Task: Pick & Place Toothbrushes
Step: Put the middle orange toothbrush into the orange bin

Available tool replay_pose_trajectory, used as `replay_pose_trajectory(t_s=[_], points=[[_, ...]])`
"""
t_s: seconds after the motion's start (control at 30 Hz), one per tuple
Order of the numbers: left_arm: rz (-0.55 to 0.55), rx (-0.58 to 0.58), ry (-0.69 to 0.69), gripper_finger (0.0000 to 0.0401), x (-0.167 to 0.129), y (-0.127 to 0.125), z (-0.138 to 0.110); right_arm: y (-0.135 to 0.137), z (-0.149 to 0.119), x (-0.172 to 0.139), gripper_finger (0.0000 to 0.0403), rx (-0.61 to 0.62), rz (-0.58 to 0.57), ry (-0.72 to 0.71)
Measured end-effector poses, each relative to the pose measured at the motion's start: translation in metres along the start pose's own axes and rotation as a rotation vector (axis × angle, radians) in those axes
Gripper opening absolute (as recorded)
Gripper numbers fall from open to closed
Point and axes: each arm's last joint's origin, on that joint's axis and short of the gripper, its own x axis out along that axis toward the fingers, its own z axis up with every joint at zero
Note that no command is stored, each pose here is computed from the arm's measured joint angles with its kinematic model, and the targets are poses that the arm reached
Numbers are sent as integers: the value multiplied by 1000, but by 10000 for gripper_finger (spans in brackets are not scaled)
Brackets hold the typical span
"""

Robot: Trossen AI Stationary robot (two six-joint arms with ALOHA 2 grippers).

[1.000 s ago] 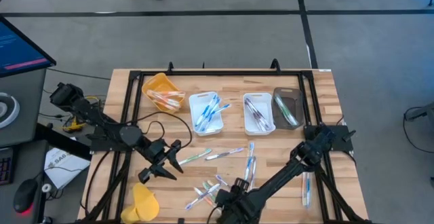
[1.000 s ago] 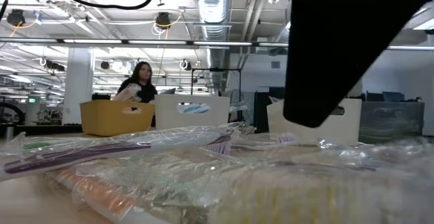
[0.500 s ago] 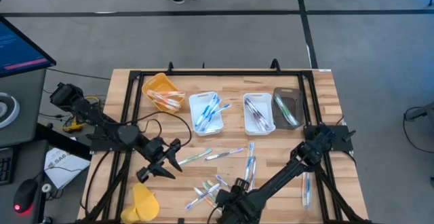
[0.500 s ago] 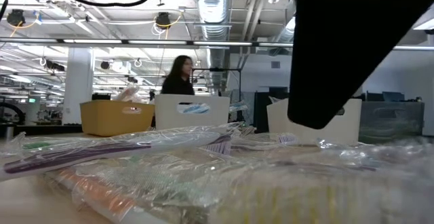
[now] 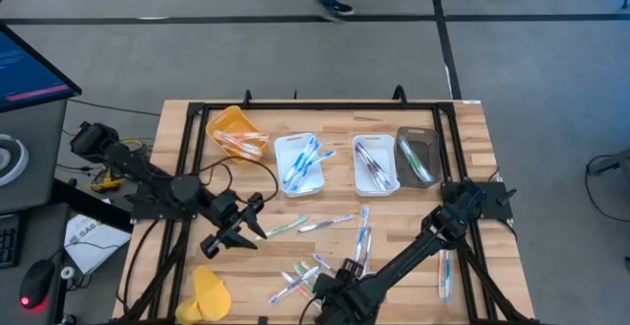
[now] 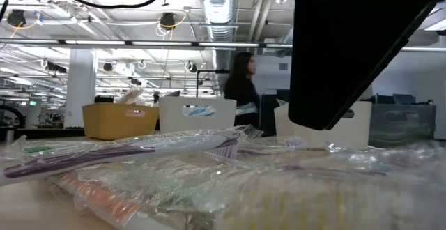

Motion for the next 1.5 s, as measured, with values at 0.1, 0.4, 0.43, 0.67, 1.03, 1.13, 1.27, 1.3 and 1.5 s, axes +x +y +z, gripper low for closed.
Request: replay_pose_trajectory(t_s=[0.1, 0.4, 0.43, 0.67, 1.03, 1.13, 1.27, 1.3, 1.5], points=[[15, 8, -20, 136, -2, 3, 5, 0, 0, 0, 234, 9, 0, 0], [35, 50, -53, 136, -7, 6, 14, 2, -3, -1, 234, 35, -7, -24], [37, 68, -54, 136, -7, 6, 14, 2, -3, -2, 234, 38, -6, -24], [36, 73, -53, 136, -7, 6, 14, 4, -7, -3, 234, 50, -4, -27], [37, 70, -52, 136, -7, 6, 13, 11, -20, 29, 234, 29, -28, 17], [37, 71, -52, 136, -7, 6, 13, 11, -21, 31, 234, 24, -32, 23], [37, 71, -52, 136, -7, 6, 13, 9, -18, 33, 234, 25, -40, 27], [37, 71, -53, 136, -7, 6, 14, 8, -17, 33, 234, 26, -44, 28], [37, 71, -52, 136, -7, 6, 14, 1, -6, 38, 234, 23, -66, 35]])
